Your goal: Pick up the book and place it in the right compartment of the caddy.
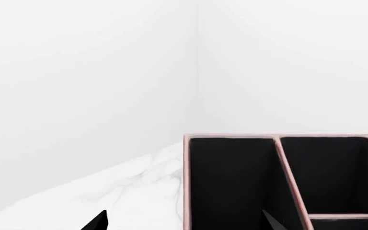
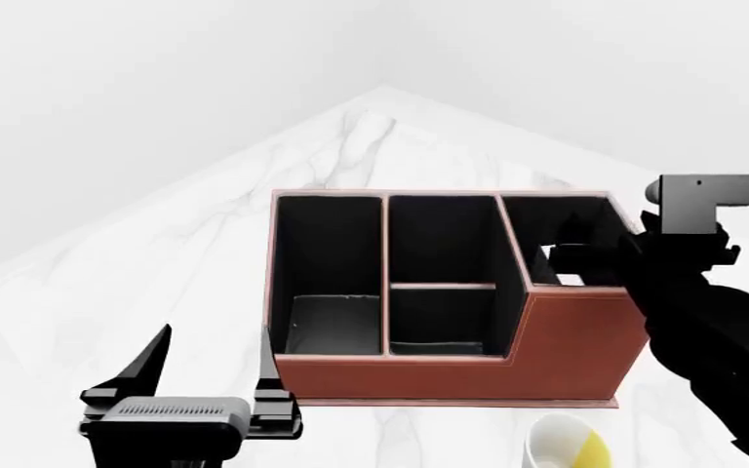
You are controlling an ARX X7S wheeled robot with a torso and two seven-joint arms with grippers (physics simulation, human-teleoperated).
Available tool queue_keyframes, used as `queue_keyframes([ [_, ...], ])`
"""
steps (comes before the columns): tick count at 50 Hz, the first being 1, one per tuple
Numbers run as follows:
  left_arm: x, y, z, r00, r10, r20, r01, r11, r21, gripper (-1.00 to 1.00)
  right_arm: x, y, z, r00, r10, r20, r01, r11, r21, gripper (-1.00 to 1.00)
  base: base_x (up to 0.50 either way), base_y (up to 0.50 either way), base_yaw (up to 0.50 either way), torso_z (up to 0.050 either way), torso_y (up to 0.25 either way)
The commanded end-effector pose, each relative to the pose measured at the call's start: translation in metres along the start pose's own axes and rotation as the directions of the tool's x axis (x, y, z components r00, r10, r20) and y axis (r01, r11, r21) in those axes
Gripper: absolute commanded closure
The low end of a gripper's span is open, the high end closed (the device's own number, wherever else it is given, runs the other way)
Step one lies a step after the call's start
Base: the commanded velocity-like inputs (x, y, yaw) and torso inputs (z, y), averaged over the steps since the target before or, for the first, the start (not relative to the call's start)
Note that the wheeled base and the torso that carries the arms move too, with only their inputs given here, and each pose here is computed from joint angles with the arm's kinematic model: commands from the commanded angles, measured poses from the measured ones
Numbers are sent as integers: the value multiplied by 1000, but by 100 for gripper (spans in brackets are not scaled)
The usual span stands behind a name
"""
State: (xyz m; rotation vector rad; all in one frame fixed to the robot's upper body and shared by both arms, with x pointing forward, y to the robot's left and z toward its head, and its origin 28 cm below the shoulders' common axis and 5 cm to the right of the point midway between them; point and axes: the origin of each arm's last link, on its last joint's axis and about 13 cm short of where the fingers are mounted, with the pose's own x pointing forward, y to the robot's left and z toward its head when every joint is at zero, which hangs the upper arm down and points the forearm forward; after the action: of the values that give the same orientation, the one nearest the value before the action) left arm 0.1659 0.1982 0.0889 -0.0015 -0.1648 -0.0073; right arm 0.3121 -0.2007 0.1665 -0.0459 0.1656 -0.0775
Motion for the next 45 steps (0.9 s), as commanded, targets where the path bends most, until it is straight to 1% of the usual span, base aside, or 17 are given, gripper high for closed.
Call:
queue_keyframes([
  [1, 0, 0, 0, 1000, 0, 0, 0, 1000, 0, -100, -1, 0, 5, 1000, 1, 19, -1, 1000, 0, -100, 0, 0, 0, 0, 0],
  [5, 0, 0, 0, 1000, -1, 1, 1, 1000, 1, -100, -6, 0, 14, 998, 5, 67, -5, 1000, 4, -100, 0, 0, 0, 0, 0],
  [8, 0, 0, 0, 1000, 0, 3, 0, 1000, 1, -100, -14, 1, 27, 990, 16, 137, -18, 1000, 14, -100, 0, 0, 0, 0, 0],
  [11, 0, 0, 0, 1000, 1, 3, -1, 1000, 1, -100, -20, 2, 34, 983, 18, 180, -21, 1000, 16, -100, 0, 0, 0, 0, 0],
  [13, -1, 0, 0, 1000, 0, 4, 0, 1000, 1, -100, -31, 3, 47, 969, 22, 247, -29, 999, 24, -100, 0, 0, 0, 0, 0],
  [14, -1, 0, 0, 1000, 0, 4, 0, 1000, 1, -100, -31, 3, 47, 969, 22, 247, -29, 999, 24, -100, 0, 0, 0, 0, 0],
  [15, -1, 0, 1, 1000, 1, 5, -1, 1000, 2, -100, -37, 3, 54, 957, 21, 289, -28, 999, 21, -100, 0, 0, 0, 0, 0],
  [22, -1, 1, 2, 1000, 3, 10, -3, 1000, 0, -100, -60, 1, 72, 913, 14, 407, -43, 997, 63, -100, 0, 0, 0, 0, 0],
  [27, -1, 1, 2, 1000, 4, 12, -4, 1000, 0, -100, -77, -1, 80, 871, 12, 492, -48, 997, 61, -100, 0, 0, 0, 0, 0],
  [28, -1, 1, 2, 1000, 4, 13, -4, 1000, 1, -100, -81, -2, 82, 859, 6, 511, -45, 997, 64, -100, 0, 0, 0, 0, 0],
  [29, -1, 1, 3, 1000, 3, 15, -3, 1000, 1, -100, -86, -3, 83, 842, 10, 540, -42, 998, 48, -100, 0, 0, 0, 0, 0],
  [30, -1, 1, 3, 1000, 3, 15, -3, 1000, 1, -100, -86, -3, 83, 842, 10, 540, -42, 998, 48, -100, 0, 0, 0, 0, 0],
  [31, -1, 1, 2, 1000, 2, 17, -2, 1000, -1, -100, -91, -3, 84, 812, 24, 584, -57, 998, 37, -100, 0, 0, 0, 0, 0],
  [38, -1, 1, 5, 1000, 4, 28, -4, 1000, 1, -100, -102, -3, 81, 762, 0, 647, -47, 997, 55, -100, 0, 0, 0, 0, 0],
  [43, -2, 2, 6, 999, 4, 35, -4, 1000, 1, -100, -114, -1, 77, 705, -16, 709, -16, 999, 38, -100, 0, 0, 0, 0, 0],
  [44, -2, 2, 6, 999, 3, 34, -3, 1000, 0, -100, -116, -1, 77, 702, -18, 711, -17, 999, 43, -100, 0, 0, 0, 0, 0],
  [45, -2, 2, 6, 999, 4, 34, -4, 1000, 1, -100, -120, 0, 77, 689, -13, 725, -24, 999, 41, -100, 0, 0, 0, 0, 0],
])
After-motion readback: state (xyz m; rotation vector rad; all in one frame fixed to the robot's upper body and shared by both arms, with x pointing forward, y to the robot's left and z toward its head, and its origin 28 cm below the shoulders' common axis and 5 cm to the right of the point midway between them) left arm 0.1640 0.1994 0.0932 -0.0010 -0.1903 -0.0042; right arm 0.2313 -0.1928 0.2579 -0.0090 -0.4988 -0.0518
